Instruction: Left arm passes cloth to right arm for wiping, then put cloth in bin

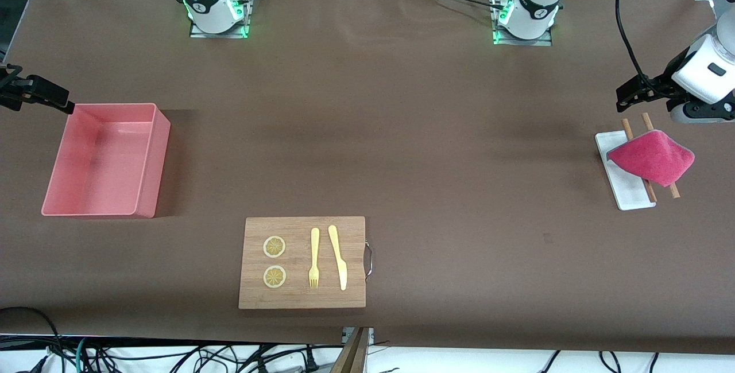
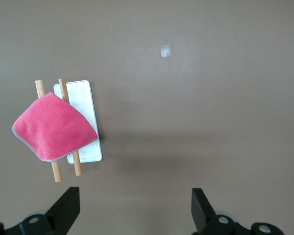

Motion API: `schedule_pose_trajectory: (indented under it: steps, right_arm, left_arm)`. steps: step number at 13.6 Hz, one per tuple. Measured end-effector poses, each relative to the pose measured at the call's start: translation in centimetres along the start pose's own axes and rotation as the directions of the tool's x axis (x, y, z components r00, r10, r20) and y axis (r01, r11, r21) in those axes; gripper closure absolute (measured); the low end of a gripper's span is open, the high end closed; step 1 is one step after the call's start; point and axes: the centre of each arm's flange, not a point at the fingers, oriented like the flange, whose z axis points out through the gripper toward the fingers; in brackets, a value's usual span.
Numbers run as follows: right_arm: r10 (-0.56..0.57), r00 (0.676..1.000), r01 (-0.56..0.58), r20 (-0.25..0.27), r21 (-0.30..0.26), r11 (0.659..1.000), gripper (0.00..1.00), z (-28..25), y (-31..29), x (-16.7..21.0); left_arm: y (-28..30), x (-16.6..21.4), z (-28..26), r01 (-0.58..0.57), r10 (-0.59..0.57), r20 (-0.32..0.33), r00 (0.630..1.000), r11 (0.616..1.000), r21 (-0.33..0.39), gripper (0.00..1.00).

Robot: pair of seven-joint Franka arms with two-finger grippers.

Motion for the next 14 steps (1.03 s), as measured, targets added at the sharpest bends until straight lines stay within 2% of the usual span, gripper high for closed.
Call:
schedule_pose_trajectory:
  steps: [5,14]
  right_arm:
    - [0.000,1.000,0.000,0.001,0.000,1.000,0.00,0.0,0.0,0.0]
    - [0.000,1.000,0.000,0.001,0.000,1.000,0.00,0.1,0.0,0.0]
  left_arm:
    - [-1.1,0.3,0.1,0.018,-0.018,-0.001,1.000,1.000,-0.002,0.00]
    - [0.8,1.4,-0.3,-0.016,0.016,-0.014,1.000,1.000,-0.002,0.00]
